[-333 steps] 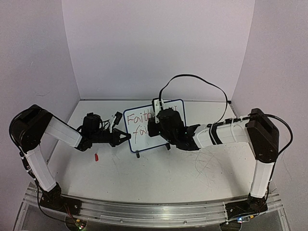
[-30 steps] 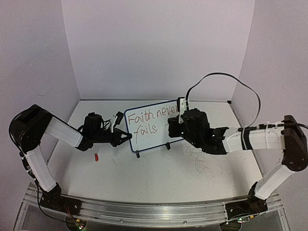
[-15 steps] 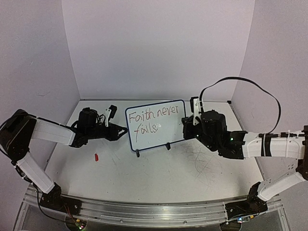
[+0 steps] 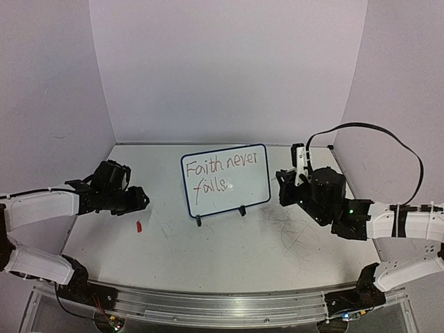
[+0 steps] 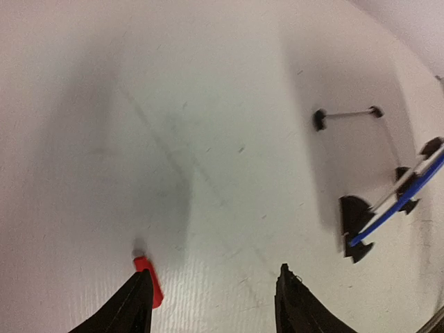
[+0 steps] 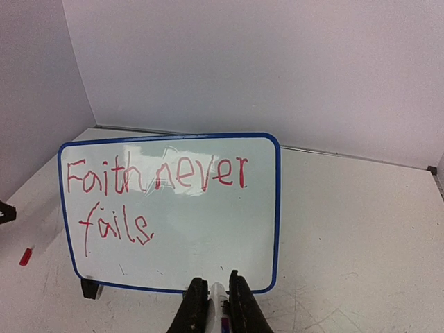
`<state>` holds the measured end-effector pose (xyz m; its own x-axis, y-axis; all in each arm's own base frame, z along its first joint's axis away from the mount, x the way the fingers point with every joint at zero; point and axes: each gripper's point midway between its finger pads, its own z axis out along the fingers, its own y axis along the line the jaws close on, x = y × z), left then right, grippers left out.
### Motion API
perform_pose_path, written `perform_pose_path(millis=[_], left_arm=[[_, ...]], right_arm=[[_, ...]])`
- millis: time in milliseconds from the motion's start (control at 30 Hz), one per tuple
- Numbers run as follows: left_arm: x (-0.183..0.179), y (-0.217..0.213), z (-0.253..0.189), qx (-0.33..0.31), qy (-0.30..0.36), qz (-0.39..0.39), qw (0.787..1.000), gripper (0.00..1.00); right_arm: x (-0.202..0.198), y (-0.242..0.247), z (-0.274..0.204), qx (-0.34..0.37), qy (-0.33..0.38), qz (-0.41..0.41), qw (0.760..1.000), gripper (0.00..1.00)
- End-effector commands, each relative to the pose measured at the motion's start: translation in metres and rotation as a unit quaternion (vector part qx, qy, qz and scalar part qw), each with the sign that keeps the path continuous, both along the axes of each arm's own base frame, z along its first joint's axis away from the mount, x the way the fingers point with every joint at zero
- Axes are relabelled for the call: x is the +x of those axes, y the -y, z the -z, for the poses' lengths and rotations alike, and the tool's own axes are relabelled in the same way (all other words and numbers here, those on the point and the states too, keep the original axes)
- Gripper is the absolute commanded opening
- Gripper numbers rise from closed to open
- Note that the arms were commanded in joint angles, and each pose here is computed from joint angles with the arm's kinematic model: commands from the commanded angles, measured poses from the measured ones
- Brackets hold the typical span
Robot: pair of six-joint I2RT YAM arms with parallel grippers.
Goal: Write a sentence on the whiteboard
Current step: Pick up the pen cap from the corner of the board.
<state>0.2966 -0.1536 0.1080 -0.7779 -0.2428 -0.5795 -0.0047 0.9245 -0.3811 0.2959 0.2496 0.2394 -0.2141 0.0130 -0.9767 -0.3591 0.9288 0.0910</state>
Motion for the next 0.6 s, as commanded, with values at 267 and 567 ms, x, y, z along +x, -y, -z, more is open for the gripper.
perform_pose_path(millis=[267,567], left_arm=[[-0.008,-0.021,0.076,0.111,-0.156,-0.040,0.981,0.52],[-0.022,-0.020,0.094,0.106,-0.182,-0.029,0.977,0.27]], right_arm=[[-0.014,0.003,-0.029,0.060,0.028,-0.031,0.997,0.00],[-0.015,-0.001,-0.029,0.073,0.021,-0.038,0.996,0.00]])
